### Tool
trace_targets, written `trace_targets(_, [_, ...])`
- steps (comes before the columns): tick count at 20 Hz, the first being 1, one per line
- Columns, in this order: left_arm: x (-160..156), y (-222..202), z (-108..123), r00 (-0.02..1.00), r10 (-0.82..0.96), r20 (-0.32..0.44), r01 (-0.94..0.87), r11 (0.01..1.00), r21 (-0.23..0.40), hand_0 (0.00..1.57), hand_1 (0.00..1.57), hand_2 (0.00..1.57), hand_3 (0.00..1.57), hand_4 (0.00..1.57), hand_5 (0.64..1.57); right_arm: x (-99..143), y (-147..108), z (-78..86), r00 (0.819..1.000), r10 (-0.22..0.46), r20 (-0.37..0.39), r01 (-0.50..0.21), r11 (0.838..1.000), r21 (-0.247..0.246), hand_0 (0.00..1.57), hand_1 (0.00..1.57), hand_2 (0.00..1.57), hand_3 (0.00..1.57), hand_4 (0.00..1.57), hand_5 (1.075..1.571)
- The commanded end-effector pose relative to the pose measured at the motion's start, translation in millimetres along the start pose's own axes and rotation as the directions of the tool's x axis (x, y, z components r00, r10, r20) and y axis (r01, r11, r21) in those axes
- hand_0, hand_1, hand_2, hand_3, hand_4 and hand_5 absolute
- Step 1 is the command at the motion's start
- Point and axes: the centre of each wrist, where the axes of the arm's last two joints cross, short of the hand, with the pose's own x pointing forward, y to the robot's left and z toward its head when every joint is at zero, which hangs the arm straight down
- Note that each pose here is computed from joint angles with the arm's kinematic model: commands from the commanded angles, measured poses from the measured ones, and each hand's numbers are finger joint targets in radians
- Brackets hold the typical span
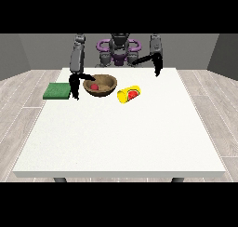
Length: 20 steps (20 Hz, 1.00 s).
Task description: Pick the cup and pour the ball into the bowl, then pick the bowl and place it on the pad
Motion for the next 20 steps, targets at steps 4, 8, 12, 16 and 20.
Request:
trace_targets(4, [28, -22, 0, 0.999, -0.011, 0.038, 0.012, 1.0, -0.025, 0.0, 0.0, 0.0, 0.0, 0.0, 1.558, -18, 19, 1.1, 0.998, -0.063, -0.031, 0.062, 0.997, -0.051, 0.0, 0.0, 0.0, 0.0, 0.21, 1.527])
trace_targets(8, [7, -3, 3, 1.0, -0.007, 0.01, 0.007, 1.0, -0.012, 0.0, 0.0, 0.0, 0.0, 0.0, 1.562, -7, 25, -8.6, 0.995, -0.073, -0.066, 0.072, 0.997, -0.013, 0.0, 0.0, 0.0, 0.0, 0.23, 1.532])
trace_targets(12, [-23, 16, 17, 0.999, -0.021, -0.044, 0.021, 1.0, 0.005, 0.0, 0.0, 0.0, 0.0, 0.0, 1.564, 5, 60, -26.7, 0.992, -0.075, -0.097, 0.078, 0.997, 0.022, 0.0, 0.0, 0.0, 0.0, 0.35, 1.546])
trace_targets(16, [-11, 3, 19, 0.998, 0.01, -0.055, -0.01, 1.0, -0.007, 0.0, 0.0, 0.0, 0.0, 0.0, 1.564, -24, 78, -7.8, 0.987, -0.078, -0.141, 0.077, 0.997, -0.016, 0.0, 0.0, 0.0, 0.0, 0.37, 1.547])
trace_targets(20, [-6, 28, 4, 1.0, 0.002, -0.014, -0.002, 1.0, 0.016, 0.0, 0.0, 0.0, 0.0, 0.0, 1.567, -28, 50, 0.5, 0.948, 0.099, -0.303, -0.124, 0.99, -0.063, 1.57, 1.57, 1.57, 0.82, 0.66, 1.57])
